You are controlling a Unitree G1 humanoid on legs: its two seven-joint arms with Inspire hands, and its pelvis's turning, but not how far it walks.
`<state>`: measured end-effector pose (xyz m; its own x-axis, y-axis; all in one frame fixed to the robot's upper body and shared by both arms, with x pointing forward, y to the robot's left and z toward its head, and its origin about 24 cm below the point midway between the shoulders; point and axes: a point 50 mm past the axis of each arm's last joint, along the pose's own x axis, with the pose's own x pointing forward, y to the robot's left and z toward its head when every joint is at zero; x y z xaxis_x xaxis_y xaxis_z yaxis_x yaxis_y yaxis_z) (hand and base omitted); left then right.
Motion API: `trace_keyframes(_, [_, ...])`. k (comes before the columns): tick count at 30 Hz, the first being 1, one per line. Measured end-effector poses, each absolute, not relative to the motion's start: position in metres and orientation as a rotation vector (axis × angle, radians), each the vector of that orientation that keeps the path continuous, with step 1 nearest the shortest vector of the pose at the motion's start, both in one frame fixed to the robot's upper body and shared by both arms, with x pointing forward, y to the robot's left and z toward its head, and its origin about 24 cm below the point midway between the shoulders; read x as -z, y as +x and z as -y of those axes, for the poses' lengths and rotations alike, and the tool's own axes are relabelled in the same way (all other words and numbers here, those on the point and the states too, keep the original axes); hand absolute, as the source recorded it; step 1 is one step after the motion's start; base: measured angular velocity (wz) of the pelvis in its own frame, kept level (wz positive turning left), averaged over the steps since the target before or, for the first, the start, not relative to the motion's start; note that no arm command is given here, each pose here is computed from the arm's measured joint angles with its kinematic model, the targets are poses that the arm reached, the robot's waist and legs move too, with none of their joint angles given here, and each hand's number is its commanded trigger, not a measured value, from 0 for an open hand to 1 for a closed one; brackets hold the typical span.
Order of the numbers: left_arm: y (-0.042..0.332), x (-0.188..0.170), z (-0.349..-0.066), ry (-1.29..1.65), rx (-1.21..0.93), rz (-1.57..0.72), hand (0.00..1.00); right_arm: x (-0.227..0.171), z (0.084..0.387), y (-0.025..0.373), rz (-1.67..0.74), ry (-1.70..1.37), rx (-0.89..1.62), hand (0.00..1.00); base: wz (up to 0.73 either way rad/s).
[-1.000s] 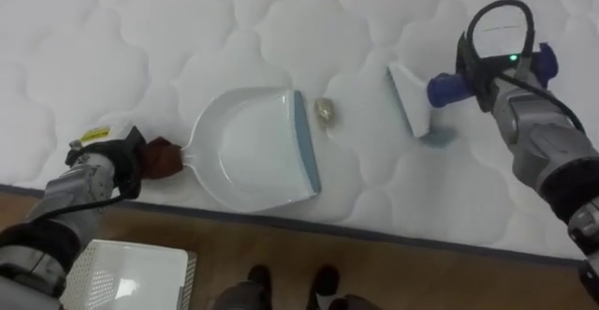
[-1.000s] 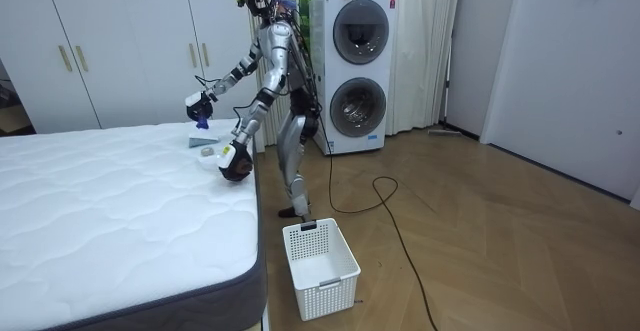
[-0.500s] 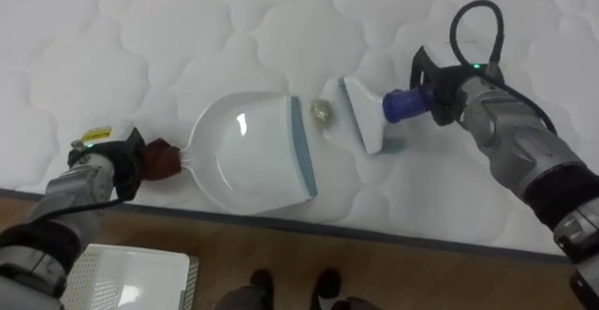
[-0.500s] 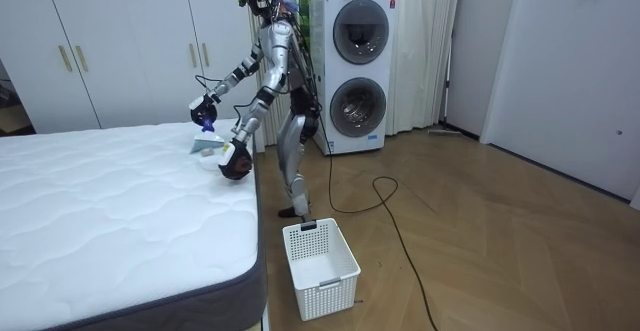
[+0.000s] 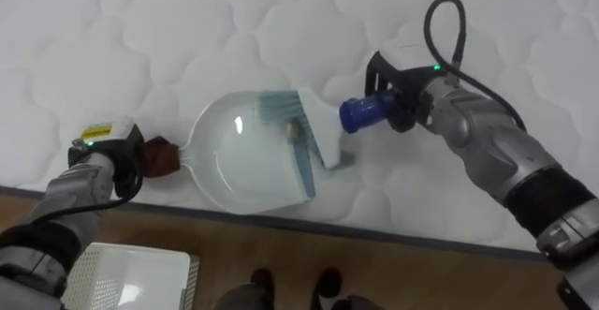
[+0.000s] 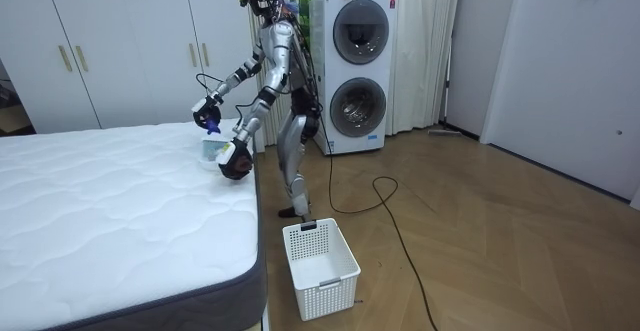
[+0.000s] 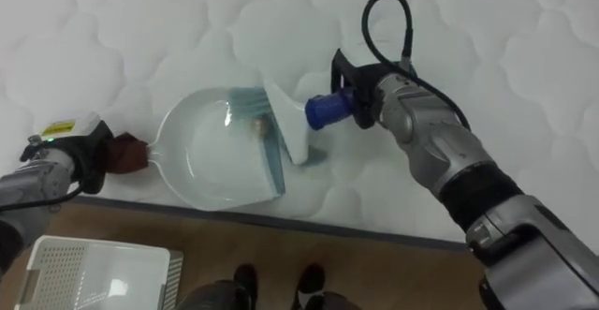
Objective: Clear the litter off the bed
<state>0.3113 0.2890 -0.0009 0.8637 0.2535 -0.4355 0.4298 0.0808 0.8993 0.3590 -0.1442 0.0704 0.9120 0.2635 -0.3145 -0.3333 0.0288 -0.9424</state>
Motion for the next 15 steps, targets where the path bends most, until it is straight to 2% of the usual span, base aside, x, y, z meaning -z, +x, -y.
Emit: trace_keyframes(15, [0.307, 0.006, -0.291, 1.509, 0.166, -0.583, 1.00, -0.059, 0.131, 0.351, -0.083, -1.424, -0.617, 1.00, 0.00])
